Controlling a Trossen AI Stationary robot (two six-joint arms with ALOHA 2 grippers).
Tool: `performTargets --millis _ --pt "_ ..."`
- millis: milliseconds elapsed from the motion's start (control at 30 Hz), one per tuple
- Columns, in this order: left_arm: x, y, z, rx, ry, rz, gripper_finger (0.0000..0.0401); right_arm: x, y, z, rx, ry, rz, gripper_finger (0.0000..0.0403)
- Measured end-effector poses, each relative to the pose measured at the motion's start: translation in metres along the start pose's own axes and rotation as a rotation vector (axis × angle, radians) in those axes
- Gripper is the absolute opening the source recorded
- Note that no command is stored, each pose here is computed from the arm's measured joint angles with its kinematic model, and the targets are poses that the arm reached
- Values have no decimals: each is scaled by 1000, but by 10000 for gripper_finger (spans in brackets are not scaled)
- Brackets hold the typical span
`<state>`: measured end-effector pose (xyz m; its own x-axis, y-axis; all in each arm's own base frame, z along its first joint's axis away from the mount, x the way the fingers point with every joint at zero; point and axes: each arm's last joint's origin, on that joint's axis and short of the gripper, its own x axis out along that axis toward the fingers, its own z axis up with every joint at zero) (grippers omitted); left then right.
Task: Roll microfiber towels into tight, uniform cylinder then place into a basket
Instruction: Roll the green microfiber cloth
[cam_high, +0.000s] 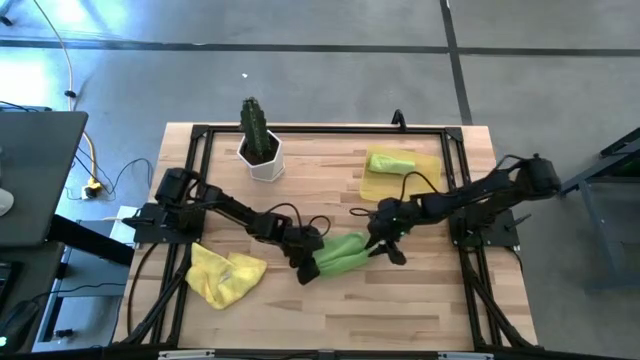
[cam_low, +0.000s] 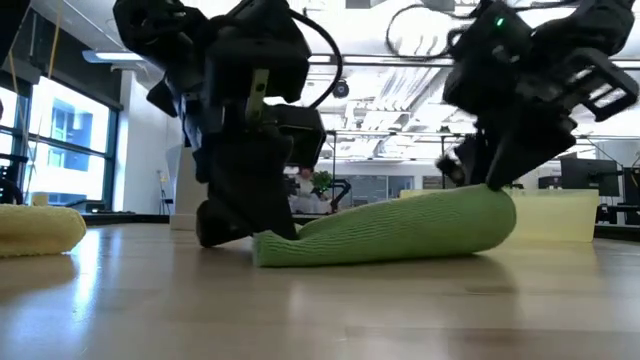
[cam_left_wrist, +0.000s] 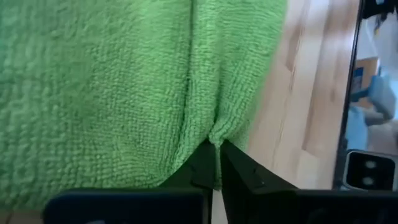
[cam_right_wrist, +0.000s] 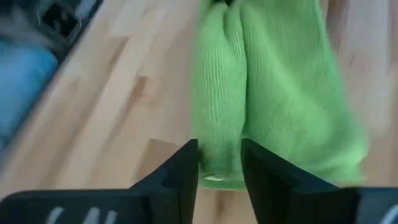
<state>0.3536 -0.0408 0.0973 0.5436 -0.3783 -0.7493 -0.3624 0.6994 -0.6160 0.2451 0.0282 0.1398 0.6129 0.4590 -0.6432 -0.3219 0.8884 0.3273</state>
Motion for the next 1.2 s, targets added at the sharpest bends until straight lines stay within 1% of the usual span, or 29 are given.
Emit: performTargets --millis 100,200,300,367,467,533,733,833,1200 --pt "-1 4 1 -74 18 8 9 -3 10 3 -253 -14 -42 132" --pt "-3 6 2 -123 41 -4 5 -2 24 4 -471 -14 -56 143" --pt "-4 8 4 -146 45 -9 3 3 38 3 -613 -4 -90 146" --pt "-4 8 4 -153 46 -9 3 6 46 2 -656 5 -133 145" --pt "-4 8 4 -157 44 -7 3 8 54 0 -685 20 -224 144" --pt "-4 8 4 -159 42 -5 3 11 56 -1 -680 28 -265 145" --pt "-4 9 4 -163 39 -4 3 21 54 -6 -632 53 -266 147" --pt "-4 9 4 -163 36 -2 3 24 53 -8 -628 65 -266 147" --pt "-3 9 4 -175 30 -5 3 41 34 -18 -540 129 -282 147"
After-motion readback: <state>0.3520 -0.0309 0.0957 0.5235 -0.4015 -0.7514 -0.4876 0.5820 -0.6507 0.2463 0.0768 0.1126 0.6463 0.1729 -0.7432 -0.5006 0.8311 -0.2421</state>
